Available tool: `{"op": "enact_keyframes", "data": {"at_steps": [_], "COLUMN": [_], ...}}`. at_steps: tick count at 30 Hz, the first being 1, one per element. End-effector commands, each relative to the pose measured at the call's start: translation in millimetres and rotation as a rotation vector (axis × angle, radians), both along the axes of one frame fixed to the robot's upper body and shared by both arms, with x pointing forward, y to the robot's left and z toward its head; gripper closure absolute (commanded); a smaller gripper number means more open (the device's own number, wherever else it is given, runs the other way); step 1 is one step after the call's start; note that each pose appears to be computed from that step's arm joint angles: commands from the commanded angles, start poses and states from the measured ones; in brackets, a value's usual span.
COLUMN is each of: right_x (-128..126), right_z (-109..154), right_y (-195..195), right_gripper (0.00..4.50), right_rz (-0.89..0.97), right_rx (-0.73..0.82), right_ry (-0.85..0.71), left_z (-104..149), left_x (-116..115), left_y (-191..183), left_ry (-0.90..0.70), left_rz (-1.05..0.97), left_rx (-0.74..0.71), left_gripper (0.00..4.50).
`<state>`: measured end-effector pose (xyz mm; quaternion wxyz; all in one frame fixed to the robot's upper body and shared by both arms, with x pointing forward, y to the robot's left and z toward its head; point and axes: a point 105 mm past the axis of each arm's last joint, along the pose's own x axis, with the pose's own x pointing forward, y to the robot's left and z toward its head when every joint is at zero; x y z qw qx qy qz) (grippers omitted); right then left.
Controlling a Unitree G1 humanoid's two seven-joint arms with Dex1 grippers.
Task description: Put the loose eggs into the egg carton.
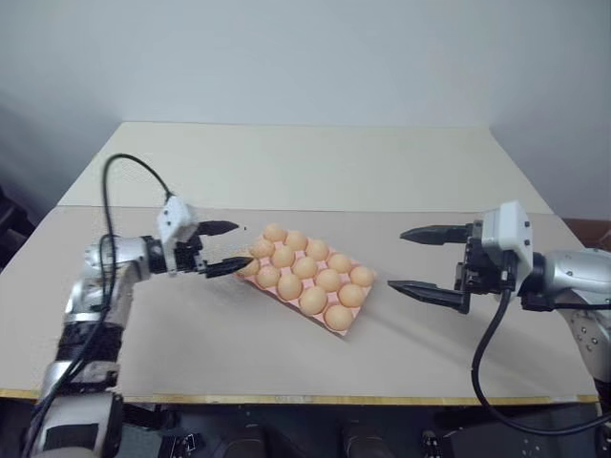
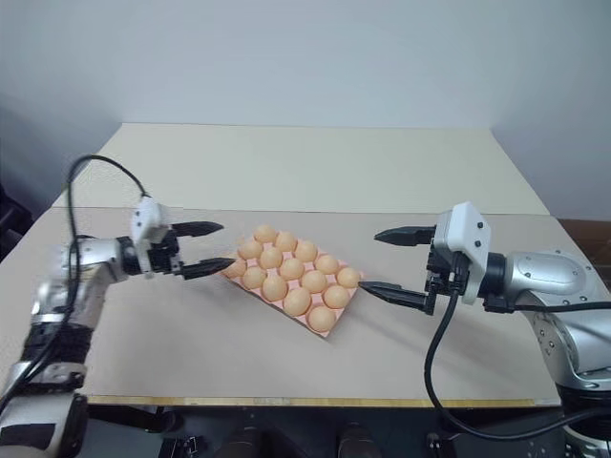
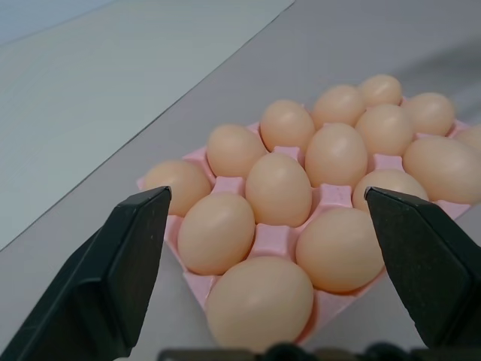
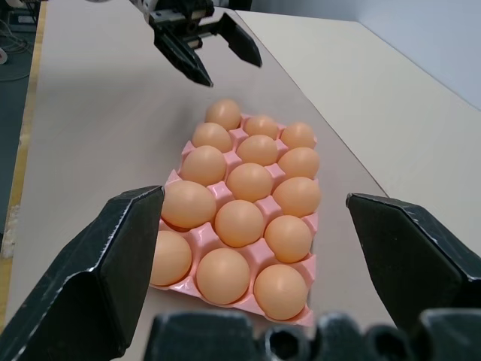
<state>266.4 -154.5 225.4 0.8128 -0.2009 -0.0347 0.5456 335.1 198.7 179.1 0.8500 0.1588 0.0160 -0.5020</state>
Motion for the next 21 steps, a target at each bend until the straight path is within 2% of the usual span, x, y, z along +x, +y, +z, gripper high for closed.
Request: {"op": "enact_keyframes", "data": {"at_steps": [1, 4, 12, 21], "right_x": [0.6, 1.3, 2.7, 5.1], "right_z": [11.5, 7.9, 1.2, -4.7], "right_y": [0.4, -1.0, -6.6, -1.6], "right_gripper": [0.0, 0.0, 0.0, 0.0], "right_rz": [0.019, 0.02, 0.028, 0.037], "right_rx": [0.004, 0.0, -0.01, 0.001], "right_ry": [-0.054, -0.049, -0.021, -0.005], "left_z": [15.9, 23.4, 43.2, 46.8], "left_x": [-28.8, -48.3, -94.4, -105.1], "left_y": [17.8, 30.4, 50.0, 42.4], "left_ry": [-0.016, -0.012, -0.02, -0.029], "left_rz": [-0.007, 0.041, 0.244, 0.323], "left_rx": [0.039, 0.057, -0.006, -0.061], "left_gripper": [0.02, 0.02, 0.02, 0.02]}}
